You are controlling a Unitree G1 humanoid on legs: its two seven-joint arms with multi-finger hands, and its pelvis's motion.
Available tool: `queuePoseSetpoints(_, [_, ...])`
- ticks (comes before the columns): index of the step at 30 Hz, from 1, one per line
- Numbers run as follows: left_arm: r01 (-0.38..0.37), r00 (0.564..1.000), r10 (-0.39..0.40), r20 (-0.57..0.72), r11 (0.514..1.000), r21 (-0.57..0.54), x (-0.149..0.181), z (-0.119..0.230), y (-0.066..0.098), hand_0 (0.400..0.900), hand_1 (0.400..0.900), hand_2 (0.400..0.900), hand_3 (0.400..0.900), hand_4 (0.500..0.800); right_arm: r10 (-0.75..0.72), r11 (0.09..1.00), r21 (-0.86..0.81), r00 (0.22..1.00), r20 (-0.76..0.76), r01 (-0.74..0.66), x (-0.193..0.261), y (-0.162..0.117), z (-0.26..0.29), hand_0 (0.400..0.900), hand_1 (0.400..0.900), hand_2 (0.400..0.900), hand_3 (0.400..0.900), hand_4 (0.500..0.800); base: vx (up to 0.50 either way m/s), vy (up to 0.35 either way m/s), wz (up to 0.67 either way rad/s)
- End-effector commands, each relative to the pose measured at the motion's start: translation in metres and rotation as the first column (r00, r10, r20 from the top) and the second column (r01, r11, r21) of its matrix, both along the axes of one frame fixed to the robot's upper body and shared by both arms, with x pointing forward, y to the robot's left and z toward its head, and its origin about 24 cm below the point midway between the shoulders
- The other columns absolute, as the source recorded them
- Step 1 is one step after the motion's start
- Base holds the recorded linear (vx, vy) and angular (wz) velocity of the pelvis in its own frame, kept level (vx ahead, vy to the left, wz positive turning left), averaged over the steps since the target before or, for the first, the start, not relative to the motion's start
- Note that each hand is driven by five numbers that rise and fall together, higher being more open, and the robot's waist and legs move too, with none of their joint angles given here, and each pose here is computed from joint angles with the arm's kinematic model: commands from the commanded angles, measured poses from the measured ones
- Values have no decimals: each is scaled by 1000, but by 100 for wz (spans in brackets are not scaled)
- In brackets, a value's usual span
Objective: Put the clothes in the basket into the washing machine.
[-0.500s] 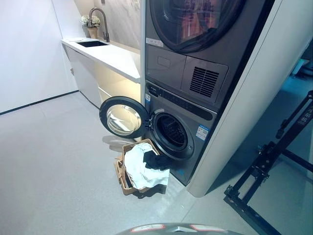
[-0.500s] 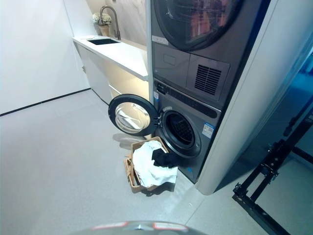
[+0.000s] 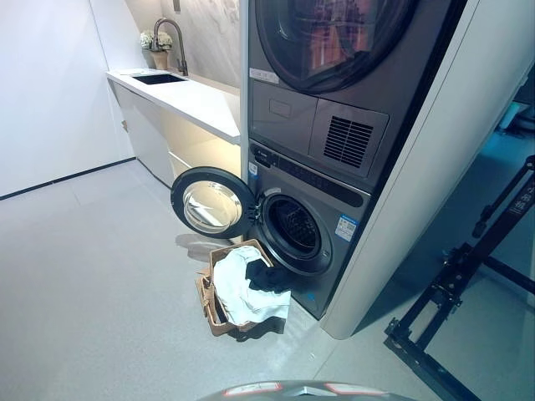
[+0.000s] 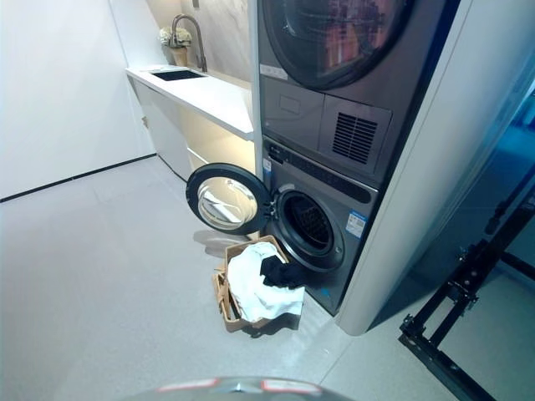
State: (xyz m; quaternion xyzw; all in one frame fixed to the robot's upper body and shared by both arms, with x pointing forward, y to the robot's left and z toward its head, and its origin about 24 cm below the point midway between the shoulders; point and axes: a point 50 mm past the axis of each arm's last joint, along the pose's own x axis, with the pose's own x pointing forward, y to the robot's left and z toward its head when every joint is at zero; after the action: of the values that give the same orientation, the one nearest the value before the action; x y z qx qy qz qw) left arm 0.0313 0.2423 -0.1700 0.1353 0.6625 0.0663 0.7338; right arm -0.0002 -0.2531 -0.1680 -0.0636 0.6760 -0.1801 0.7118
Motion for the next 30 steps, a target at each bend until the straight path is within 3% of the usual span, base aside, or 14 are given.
queuePoseSetpoints(1, [44,996,-41,80,999,-31,34,0,-17,900,900,900,900,800,8,1000,-30,996,92,-5,38,-9,4,900,900,900,900,800,0,0,0])
queuePoseSetpoints(22, [23,990,-19,141,999,-29,52,3,-17,900,900,900,900,800,29,998,-54,988,153,-21,59,-17,9,900,900,900,900,800,4,-43,-1])
queuePoseSetpoints(30, [-72,973,85,214,995,-68,65,6,-17,900,900,900,900,800,41,996,-83,980,194,-25,69,-26,14,900,900,900,900,800,39,-174,12])
